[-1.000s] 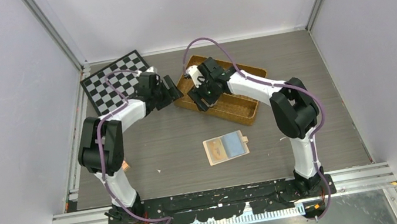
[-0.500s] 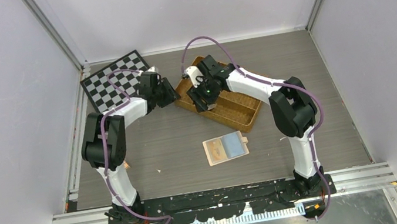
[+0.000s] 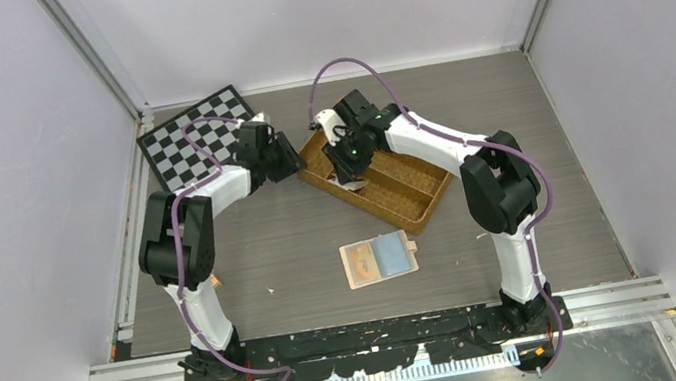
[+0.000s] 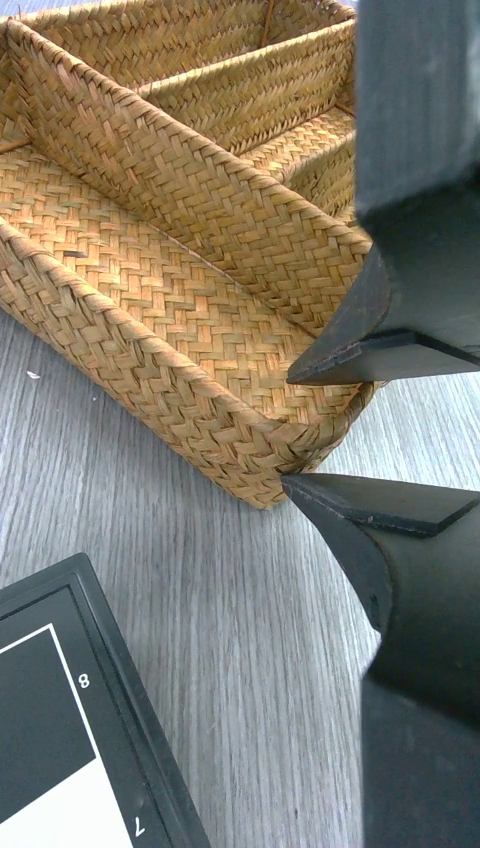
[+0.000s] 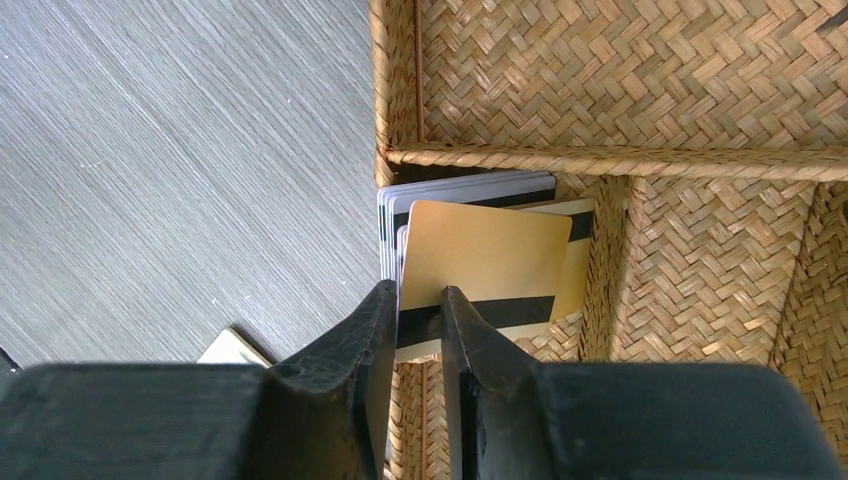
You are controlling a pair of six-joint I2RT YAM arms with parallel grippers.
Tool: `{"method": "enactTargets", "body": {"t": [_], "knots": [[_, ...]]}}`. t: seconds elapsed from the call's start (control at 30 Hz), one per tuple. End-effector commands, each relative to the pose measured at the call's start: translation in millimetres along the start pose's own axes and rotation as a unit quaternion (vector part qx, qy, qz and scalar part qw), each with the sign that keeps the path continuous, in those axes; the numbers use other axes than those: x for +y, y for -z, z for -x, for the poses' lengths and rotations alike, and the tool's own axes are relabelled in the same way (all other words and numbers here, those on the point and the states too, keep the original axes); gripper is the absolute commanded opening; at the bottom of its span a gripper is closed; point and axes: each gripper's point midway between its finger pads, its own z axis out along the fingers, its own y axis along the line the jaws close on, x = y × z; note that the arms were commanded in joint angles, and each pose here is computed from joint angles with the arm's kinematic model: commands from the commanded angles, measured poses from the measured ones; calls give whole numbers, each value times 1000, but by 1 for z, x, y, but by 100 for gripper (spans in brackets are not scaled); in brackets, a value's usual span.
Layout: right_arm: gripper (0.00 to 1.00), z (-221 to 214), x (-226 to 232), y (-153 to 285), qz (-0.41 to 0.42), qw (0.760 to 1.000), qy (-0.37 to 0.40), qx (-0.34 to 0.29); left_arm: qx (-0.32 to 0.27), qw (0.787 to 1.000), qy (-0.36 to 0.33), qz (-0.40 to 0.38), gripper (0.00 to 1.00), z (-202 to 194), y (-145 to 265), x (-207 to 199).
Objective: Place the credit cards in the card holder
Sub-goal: Pick up the credit card from the storage box.
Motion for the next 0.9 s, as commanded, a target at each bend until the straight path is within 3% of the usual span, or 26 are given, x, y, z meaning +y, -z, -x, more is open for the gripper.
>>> {"method": "enactTargets", "body": {"t": [0.0,0.13,0.3,0.47,0.67,0.87], "knots": [[25,28,12,30,4,999,3,-40,-24,999,-28,-23,38,22,9,-19],[16,39,-4,47,-56,997,-1,-61,-38,998,-43,-17,42,34,23,-23],[3,55,-24,88,-149,982,-3,-120,-66,995,-77,-18,59,52,55,-35],[1,65,-20,136,-175,971,-23,-164,-55,988,-126,-75,63,54,100,-65],[1,46,25,160,-54,985,-67,-151,18,957,-163,-238,58,6,152,-117],[0,11,96,174,128,982,-80,-112,114,885,-202,-404,61,-71,205,-163]]}}
